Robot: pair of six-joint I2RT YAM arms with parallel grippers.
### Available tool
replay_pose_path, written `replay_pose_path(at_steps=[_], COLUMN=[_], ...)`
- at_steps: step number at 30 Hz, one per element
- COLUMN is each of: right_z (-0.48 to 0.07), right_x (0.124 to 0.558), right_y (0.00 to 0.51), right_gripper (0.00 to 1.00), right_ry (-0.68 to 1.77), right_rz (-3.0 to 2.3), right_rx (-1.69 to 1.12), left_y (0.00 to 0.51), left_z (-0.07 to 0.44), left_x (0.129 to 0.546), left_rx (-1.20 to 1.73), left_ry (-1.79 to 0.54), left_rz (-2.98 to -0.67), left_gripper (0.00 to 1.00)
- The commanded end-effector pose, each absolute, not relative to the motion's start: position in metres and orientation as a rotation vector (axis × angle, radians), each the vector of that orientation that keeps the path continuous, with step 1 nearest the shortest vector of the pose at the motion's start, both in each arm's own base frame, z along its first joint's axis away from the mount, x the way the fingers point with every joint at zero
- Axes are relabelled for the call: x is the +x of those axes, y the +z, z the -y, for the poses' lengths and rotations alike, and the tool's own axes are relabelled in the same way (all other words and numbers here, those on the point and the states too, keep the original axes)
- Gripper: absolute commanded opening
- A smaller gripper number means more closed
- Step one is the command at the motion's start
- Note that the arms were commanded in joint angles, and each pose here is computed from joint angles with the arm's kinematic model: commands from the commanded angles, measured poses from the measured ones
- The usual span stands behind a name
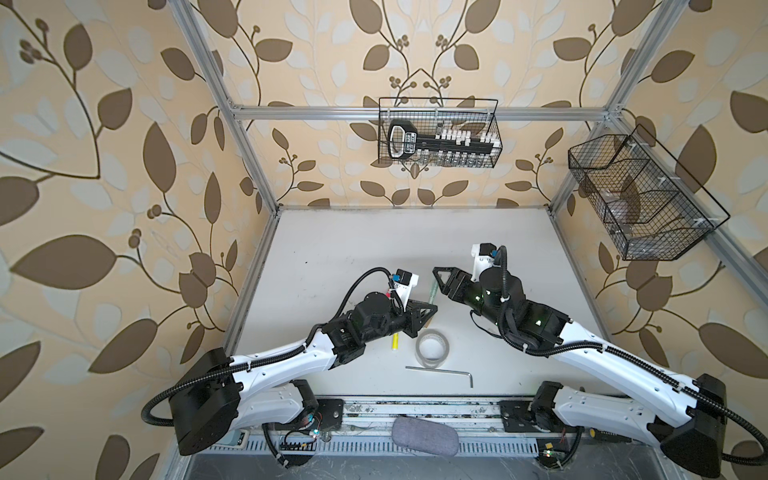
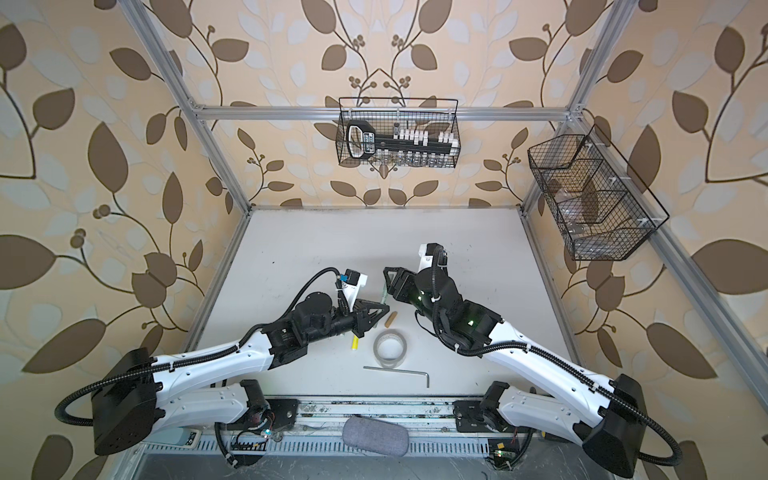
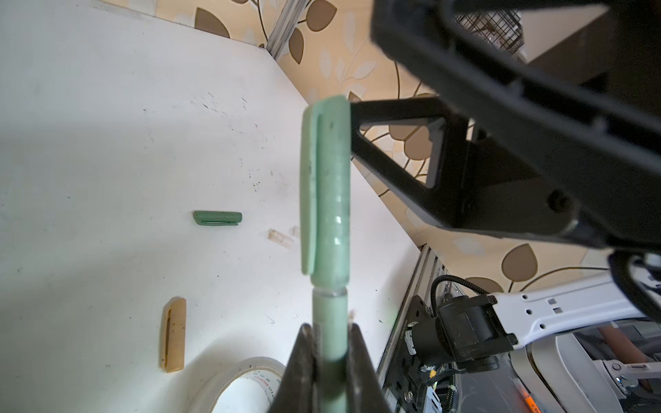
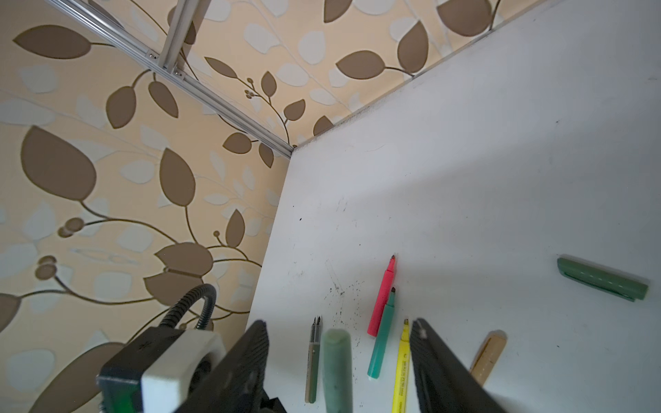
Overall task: Insert the pens into the pen caps
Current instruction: 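Push the cap down onto the pen tip with the right gripper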
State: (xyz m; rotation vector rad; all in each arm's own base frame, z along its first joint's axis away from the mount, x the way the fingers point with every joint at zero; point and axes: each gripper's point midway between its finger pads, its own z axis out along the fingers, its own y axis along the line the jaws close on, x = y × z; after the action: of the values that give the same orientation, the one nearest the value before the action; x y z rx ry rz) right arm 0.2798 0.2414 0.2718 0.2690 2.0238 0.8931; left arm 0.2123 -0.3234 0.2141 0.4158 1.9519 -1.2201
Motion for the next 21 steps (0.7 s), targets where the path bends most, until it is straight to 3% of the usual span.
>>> replay_pose_path(at_steps=[1, 8, 19, 21], right_z=[-0.252, -0.266, -0.274, -0.277], right_x=[0.281, 0.289, 0.279, 0.273], right_y=[0.278, 0.268, 0.249, 0.244], right_gripper=[0.64, 0.52, 0.01, 0.00], right_ry=[0.914, 0.908, 0.826, 0.810], right_rz=[-2.038, -2.070, -2.121, -2.128], right_rx=[0.205, 0.181, 0.114, 0.108], left_y=[0.234, 0.235, 0.240, 0.246], left_z=[0.325, 0.324, 0.325, 0.323], left_x=[0.211, 0.210, 0.215, 0.224], left_rx=[0.445, 0.445, 0.430, 0.402], left_ry=[-1.256, -1.265, -1.255, -1.203], left_rz=[-1.865, -1.860, -1.830, -1.821], left_gripper=[0.00, 0.00, 0.00, 0.00])
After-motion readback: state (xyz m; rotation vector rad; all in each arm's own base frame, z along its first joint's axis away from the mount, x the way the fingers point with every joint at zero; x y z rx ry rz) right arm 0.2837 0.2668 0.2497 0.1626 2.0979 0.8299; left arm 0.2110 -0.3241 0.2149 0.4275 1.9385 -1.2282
